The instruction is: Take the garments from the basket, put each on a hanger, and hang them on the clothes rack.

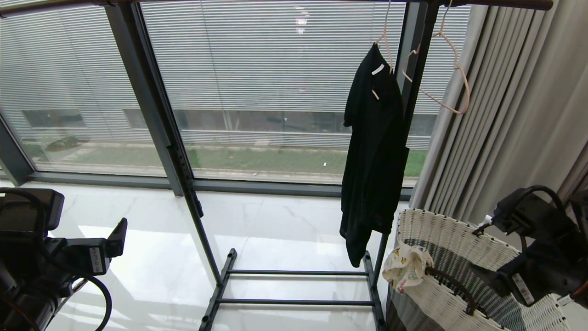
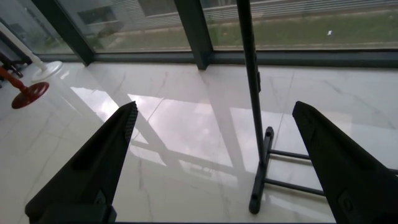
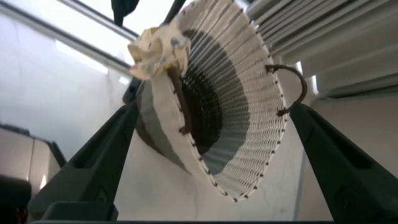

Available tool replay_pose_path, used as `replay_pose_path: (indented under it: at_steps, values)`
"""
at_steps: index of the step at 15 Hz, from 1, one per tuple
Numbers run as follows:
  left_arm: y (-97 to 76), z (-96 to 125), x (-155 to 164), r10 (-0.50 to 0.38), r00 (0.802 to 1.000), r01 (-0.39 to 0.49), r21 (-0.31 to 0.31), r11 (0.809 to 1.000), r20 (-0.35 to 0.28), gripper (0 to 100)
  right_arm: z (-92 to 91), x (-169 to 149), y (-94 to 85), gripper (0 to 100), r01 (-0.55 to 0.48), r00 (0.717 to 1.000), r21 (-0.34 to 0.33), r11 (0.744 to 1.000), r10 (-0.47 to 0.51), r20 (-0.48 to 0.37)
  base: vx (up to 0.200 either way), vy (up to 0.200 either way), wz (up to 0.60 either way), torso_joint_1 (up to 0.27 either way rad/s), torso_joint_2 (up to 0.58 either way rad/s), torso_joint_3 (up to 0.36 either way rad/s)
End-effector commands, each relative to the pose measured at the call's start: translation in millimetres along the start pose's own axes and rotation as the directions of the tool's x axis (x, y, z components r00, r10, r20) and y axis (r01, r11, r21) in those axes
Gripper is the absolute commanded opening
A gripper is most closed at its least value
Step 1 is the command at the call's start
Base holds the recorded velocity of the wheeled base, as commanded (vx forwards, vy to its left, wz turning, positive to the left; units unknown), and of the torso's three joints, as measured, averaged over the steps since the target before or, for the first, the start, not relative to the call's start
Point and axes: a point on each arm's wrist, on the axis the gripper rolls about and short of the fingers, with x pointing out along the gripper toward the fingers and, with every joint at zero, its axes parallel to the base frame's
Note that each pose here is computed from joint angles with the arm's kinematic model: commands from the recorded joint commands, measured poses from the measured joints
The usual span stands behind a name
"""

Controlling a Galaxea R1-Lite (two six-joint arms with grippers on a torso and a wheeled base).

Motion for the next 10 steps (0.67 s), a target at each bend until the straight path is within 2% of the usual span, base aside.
replay_pose_path:
  at_steps: [1,3,6,10]
  values:
    - [1.1,1.2,-1.4,0.003,1.000,-0.003,-0.005,1.000,0.008,100,-21.9,8.1,6.9,100,-0.038,0.996,-0.036,0.999,0.035,-0.079,0.000,0.000,0.00,0.000,0.00,0.000]
    - [1.8,1.8,-2.3,0.004,1.000,-0.004,-0.008,1.000,0.014,100,-26.6,19.0,13.8,100,-0.078,0.992,-0.043,0.996,0.073,-0.098,0.000,0.000,0.00,0.000,0.00,0.000]
    - [2.0,3.0,-2.5,-0.002,1.000,0.002,-0.011,1.000,0.021,100,-22.3,51.8,27.9,100,-0.093,0.989,-0.051,0.994,0.086,-0.123,0.000,0.000,0.00,0.000,0.00,0.000]
    - [-0.3,4.1,-2.0,-0.078,0.996,0.079,-0.008,0.997,0.042,100,-25.2,78.3,30.9,100,-0.076,0.983,-0.075,0.994,0.062,-0.170,0.200,0.000,0.00,0.002,0.00,0.007]
